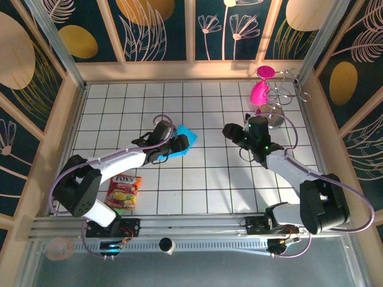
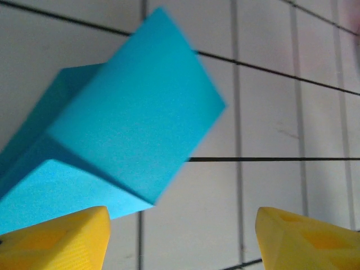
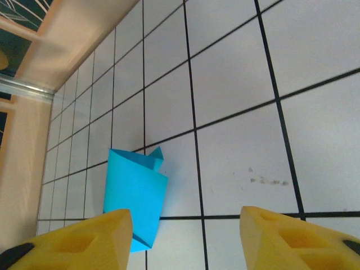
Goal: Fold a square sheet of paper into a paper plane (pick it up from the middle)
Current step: Move the paper to the center of the table.
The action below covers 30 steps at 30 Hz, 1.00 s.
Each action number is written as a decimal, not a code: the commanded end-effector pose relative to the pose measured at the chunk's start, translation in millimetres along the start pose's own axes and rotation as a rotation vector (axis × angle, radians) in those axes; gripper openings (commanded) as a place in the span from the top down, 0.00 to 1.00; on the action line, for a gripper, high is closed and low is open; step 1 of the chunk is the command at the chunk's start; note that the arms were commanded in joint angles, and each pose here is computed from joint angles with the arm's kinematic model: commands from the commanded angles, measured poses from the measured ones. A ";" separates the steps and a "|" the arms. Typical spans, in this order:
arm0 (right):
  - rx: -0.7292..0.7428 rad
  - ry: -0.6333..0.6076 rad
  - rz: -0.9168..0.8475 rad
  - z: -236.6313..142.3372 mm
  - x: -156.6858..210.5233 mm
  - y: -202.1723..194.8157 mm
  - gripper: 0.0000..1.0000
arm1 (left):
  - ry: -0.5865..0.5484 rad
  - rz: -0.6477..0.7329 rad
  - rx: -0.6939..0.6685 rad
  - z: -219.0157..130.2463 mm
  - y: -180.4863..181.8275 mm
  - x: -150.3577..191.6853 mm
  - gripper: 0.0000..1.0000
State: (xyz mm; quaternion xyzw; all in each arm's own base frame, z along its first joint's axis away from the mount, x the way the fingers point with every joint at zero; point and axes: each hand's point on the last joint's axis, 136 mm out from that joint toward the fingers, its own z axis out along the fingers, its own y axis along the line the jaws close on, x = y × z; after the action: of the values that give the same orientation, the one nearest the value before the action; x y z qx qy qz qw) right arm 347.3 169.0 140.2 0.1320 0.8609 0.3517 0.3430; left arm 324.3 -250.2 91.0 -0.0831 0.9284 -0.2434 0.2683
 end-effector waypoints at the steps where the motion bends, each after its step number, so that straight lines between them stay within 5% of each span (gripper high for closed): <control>1: -0.050 0.002 -0.004 3.5 4.0 11.1 0.43 | -0.026 -0.017 -0.009 7.1 10.2 -8.8 0.30; 17: -0.047 0.067 0.016 17.1 20.0 14.3 0.40 | 0.033 -0.002 -0.140 52.9 52.3 1.3 0.31; 24: 0.017 0.113 0.144 18.9 41.7 1.1 0.40 | 0.201 -0.110 0.118 56.1 24.4 50.7 0.41; 30: 0.015 0.161 0.240 14.4 71.0 3.5 0.41 | 0.254 -0.176 0.152 48.5 6.6 79.7 0.49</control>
State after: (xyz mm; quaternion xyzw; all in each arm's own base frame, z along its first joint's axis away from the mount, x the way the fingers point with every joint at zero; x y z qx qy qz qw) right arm 314.5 208.6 100.9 0.1755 0.8736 0.3833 0.2431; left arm 317.0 -272.0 28.3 -0.0963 0.9197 -0.3222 0.2027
